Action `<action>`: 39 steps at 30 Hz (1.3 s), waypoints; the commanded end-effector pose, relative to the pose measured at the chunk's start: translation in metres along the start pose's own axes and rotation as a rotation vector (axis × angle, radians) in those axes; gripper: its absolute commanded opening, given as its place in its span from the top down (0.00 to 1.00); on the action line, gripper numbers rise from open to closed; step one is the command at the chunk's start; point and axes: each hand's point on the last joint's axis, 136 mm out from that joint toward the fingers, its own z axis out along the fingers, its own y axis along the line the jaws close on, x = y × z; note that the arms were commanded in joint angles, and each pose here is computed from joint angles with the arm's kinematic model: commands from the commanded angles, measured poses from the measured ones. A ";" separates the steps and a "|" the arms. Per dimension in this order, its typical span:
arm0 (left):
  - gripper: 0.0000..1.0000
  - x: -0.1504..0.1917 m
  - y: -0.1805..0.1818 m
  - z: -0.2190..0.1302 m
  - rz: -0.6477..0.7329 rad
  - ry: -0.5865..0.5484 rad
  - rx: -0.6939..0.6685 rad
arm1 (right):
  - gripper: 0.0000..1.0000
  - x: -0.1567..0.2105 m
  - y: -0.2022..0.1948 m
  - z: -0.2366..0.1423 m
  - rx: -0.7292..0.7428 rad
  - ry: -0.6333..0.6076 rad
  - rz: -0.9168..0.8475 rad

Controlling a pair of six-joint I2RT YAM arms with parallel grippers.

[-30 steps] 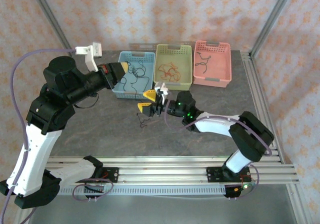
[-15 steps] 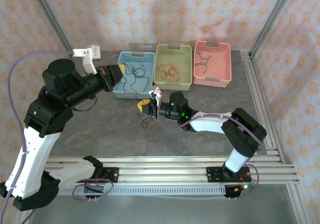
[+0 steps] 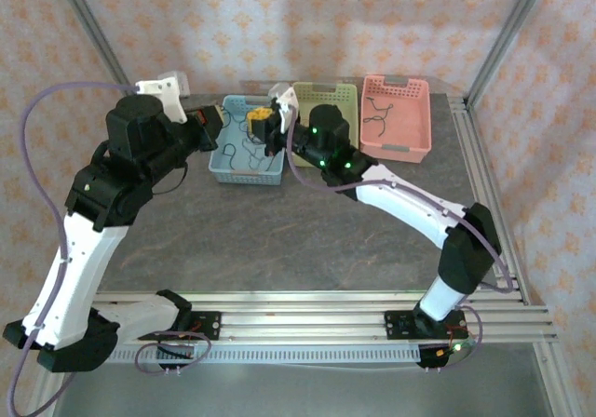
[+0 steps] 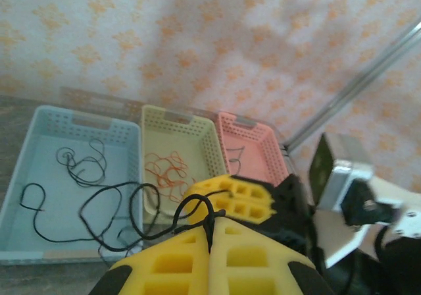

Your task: Untangle the cables

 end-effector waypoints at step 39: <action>0.21 0.127 0.165 0.162 -0.121 0.356 -0.371 | 0.40 0.121 -0.120 -0.086 0.487 0.246 0.110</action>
